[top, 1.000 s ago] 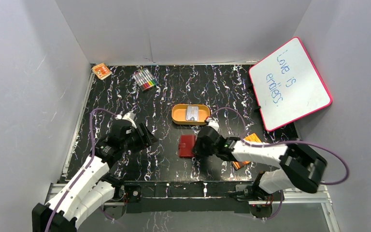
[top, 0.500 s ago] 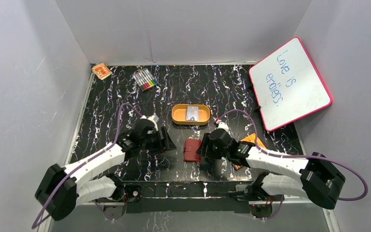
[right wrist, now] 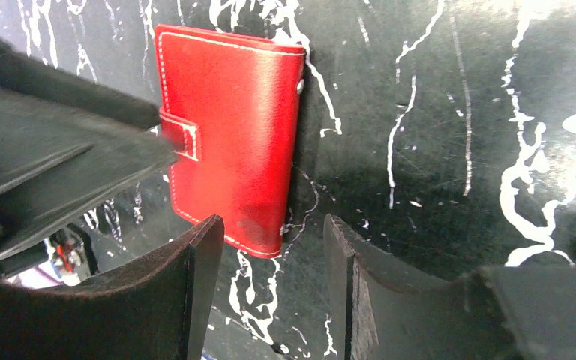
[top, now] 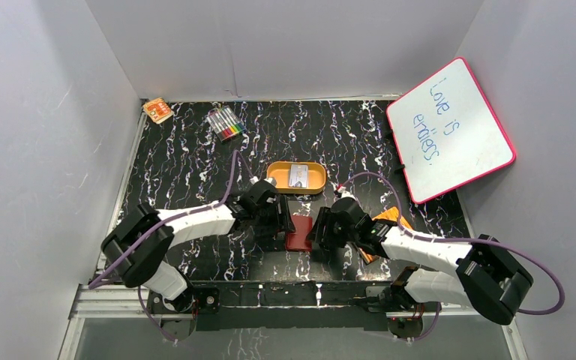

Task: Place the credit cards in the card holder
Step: Move the card holder to the center of the board, then turn over the card holder at the center of the board.

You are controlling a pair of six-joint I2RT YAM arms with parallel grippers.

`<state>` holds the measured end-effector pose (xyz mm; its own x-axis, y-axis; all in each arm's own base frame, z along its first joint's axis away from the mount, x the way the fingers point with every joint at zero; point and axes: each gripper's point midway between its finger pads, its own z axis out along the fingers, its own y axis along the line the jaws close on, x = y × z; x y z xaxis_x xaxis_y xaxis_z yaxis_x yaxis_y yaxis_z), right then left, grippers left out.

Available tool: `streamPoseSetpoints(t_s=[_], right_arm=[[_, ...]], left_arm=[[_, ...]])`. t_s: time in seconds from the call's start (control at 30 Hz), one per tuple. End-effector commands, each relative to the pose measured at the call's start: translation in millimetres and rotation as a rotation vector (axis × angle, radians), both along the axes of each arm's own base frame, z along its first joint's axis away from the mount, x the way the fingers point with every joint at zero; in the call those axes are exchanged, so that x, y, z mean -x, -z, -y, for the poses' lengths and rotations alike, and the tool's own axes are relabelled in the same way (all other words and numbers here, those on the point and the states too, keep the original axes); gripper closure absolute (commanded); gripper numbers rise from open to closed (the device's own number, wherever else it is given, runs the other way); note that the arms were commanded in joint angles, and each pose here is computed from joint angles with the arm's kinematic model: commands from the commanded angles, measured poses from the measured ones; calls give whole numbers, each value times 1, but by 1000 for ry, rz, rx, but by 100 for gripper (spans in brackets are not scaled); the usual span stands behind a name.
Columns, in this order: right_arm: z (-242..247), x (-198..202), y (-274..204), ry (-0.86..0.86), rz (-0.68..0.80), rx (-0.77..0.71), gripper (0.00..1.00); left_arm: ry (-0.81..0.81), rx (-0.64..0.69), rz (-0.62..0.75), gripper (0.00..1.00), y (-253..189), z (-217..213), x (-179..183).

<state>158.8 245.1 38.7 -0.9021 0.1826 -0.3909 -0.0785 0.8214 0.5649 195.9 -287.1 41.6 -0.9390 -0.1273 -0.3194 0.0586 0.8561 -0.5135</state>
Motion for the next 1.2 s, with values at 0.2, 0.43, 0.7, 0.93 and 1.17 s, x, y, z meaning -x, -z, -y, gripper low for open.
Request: streamPoseSetpoints(t_s=[0.2, 0.43, 0.7, 0.93, 1.17], right_arm=[[-16, 11, 1, -41, -59, -128, 41], [-23, 16, 2, -32, -105, -181, 41], [-13, 18, 4, 34, -121, -191, 39], [-19, 22, 13, 32, -170, -211, 40], [-33, 16, 6, 10, -164, -258, 56]], left_arm=[[-12, -14, -25, 47, 17, 15, -10], [-41, -66, -57, 69, 35, -1, -1], [-64, -131, -92, 83, 57, -19, 9], [-64, -118, -114, 85, 67, -21, 16], [-61, -109, -132, 86, 71, -24, 23]])
